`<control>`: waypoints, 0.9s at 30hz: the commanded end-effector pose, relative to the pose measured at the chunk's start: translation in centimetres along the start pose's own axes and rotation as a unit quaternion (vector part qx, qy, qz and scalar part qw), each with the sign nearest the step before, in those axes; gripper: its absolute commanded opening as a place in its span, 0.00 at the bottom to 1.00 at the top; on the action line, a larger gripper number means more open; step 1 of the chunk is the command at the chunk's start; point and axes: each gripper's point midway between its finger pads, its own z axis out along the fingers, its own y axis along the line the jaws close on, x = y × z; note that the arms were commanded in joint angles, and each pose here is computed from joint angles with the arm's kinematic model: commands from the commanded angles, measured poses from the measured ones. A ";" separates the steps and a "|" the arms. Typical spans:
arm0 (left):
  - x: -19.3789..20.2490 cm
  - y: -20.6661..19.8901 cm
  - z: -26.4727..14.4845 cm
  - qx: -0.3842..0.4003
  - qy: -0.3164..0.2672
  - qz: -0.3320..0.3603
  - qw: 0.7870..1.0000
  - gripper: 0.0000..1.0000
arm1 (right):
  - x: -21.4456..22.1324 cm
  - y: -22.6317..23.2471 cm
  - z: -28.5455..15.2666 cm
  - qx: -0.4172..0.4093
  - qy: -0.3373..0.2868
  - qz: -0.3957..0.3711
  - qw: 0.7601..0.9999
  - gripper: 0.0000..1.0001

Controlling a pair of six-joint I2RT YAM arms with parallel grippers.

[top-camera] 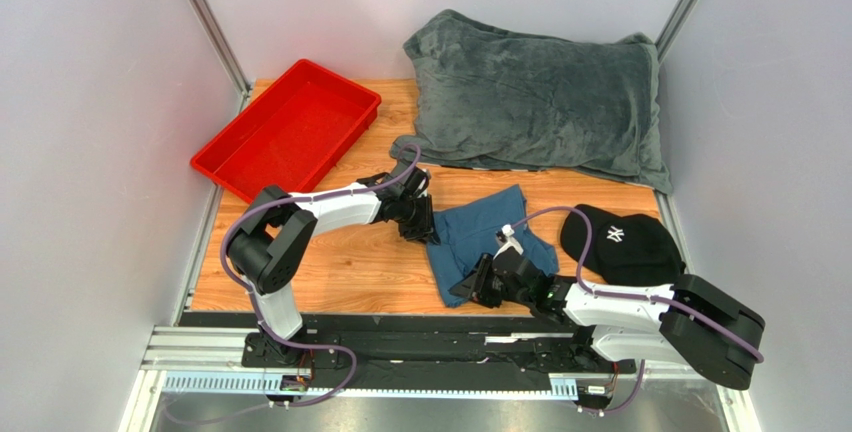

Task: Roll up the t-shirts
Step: Roll the T-shirt to the center of the board.

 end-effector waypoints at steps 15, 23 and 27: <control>1.5 2.7 -0.9 -0.084 0.016 -0.013 0.996 0.13 | -3.7 2.4 -7.4 0.141 -0.120 -0.226 0.956 0.54; 2.0 2.8 -1.4 -0.094 0.030 -0.014 0.995 0.13 | -5.9 5.6 -5.2 0.293 -0.161 -0.398 0.854 0.56; 2.6 3.1 -1.6 -0.103 0.044 -0.014 0.994 0.13 | -5.9 7.6 -3.7 0.327 -0.176 -0.450 0.812 0.56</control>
